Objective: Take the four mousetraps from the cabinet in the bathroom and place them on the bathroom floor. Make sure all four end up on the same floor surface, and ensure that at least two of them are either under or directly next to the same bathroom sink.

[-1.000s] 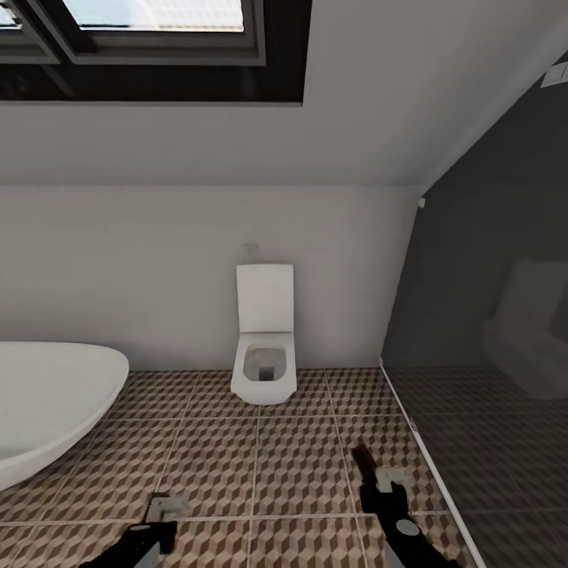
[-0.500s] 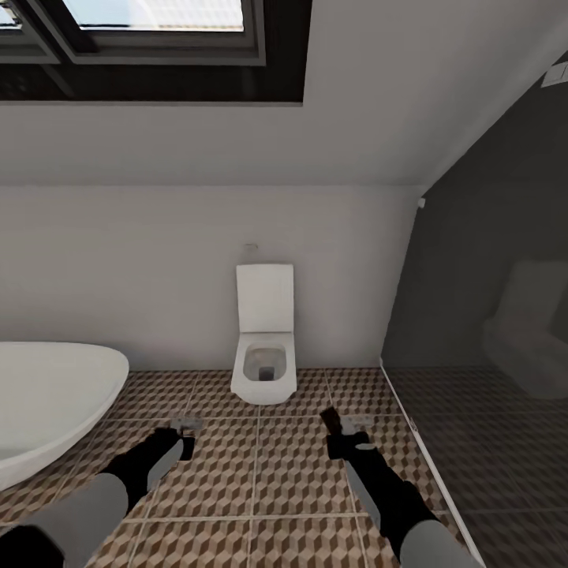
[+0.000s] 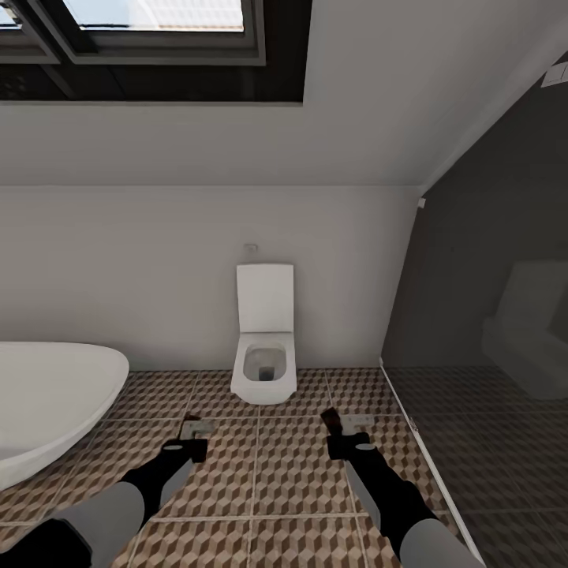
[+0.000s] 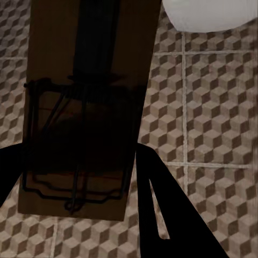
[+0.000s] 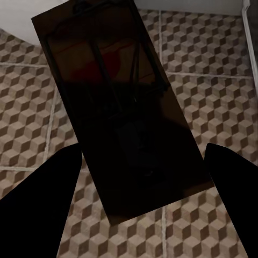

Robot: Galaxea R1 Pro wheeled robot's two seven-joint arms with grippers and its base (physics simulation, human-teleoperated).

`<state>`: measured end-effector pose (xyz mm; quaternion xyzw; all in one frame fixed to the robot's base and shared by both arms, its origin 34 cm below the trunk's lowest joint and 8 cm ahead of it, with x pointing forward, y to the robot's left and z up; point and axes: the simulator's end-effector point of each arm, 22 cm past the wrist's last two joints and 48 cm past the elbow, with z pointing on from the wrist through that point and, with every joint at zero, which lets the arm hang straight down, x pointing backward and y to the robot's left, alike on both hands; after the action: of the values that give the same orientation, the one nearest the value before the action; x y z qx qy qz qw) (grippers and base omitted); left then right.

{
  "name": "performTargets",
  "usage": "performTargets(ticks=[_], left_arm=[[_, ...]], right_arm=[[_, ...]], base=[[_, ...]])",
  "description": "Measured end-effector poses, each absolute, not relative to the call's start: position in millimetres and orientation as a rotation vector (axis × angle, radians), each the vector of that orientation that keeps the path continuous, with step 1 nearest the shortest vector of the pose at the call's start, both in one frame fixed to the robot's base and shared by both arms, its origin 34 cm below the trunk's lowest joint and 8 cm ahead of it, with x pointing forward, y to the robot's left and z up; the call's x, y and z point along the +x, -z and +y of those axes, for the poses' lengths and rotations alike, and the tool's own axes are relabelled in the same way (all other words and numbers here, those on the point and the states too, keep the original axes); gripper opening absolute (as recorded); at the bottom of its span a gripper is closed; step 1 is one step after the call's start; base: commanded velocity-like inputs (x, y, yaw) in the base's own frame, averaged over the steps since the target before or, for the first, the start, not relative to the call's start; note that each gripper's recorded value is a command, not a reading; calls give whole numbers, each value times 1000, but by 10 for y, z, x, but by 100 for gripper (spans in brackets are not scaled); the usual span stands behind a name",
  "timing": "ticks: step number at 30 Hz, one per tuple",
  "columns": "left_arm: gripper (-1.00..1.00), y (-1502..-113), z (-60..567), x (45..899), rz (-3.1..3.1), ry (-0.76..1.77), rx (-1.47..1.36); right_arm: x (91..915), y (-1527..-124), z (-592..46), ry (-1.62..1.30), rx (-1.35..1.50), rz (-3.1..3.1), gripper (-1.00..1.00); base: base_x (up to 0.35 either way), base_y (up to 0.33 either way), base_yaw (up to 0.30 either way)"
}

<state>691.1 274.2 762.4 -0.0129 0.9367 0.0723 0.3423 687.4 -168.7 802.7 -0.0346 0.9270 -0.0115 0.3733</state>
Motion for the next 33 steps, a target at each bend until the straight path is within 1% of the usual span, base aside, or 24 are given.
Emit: performTargets(ticks=[2,5,8,20,33], left_arm=[[-100,-7717,2636,7008,2410,-158,-25],[-100,-8023,2280,7269,2332,-76,53],[-100,-8047,2128,7256,2352,-75,141],[-100,-7987,2085,7208,2387,-86,185],[-100,-7813,2078,7194,2404,-83,190]], right_arm=[[6879,-8031,-1696,31,-88,2372,-100],[6886,-8038,-1705,32,-88,2369,-100],[6900,-8057,-1707,31,-87,2364,-100],[7020,-8207,-1674,14,-83,2321,-100],[7014,-8042,-1673,13,-81,2338,-100]], base=[[0,0,0],[0,0,0],[0,0,0],[0,0,0],[0,0,0]])
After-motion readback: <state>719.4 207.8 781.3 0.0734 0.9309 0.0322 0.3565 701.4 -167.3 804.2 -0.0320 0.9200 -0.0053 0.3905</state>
